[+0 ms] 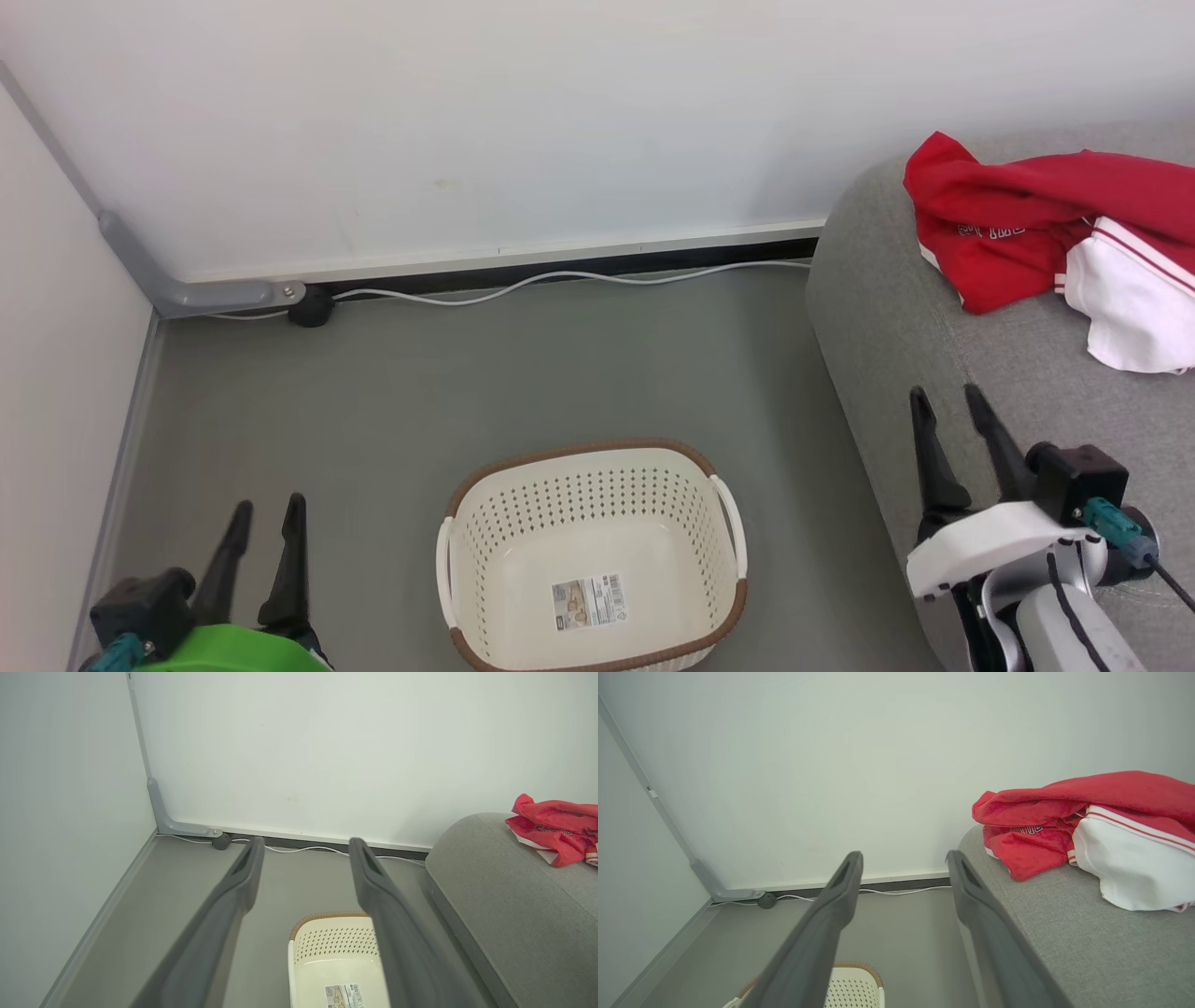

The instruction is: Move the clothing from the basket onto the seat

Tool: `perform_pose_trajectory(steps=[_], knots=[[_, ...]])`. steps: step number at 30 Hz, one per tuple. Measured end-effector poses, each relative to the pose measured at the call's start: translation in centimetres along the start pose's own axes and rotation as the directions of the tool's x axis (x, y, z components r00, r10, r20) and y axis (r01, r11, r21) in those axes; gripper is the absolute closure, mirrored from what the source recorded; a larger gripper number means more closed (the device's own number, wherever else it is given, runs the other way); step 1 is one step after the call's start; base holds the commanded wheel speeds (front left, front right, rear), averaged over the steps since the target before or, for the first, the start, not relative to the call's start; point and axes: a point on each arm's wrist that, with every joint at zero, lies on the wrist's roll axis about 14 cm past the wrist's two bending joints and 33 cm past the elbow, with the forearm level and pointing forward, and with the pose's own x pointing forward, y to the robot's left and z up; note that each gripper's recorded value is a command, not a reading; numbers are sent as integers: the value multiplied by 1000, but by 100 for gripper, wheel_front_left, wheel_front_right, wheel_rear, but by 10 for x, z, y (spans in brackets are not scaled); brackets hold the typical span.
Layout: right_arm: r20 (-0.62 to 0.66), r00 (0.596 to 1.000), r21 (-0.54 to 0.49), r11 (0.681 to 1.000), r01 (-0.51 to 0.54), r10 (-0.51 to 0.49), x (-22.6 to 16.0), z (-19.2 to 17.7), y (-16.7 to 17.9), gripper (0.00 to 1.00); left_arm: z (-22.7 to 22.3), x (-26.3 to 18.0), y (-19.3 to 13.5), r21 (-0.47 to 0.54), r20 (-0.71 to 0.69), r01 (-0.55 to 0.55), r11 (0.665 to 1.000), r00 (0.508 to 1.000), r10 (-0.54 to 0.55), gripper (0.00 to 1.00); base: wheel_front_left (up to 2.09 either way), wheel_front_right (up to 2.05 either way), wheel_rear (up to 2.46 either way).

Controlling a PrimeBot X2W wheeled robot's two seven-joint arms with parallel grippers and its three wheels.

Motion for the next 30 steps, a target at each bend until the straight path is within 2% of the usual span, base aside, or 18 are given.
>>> perform_pose_trajectory(steps=[5, 15, 30], knots=[[-77, 997, 21, 1000, 18, -16, -13, -25, -1, 100, -18, -5, -3, -38, -47, -16, 999, 999, 14, 100, 0, 0, 0], [-124, 990, 113, 990, 85, -71, -10, -31, -17, 100, -20, -5, 4, -134, -66, -56, 989, 997, 48, 100, 0, 0, 0], [-184, 977, 334, 927, 168, -110, -8, -38, -28, 100, -25, -5, 14, -297, -104, -123, 947, 990, 96, 100, 0, 0, 0]])
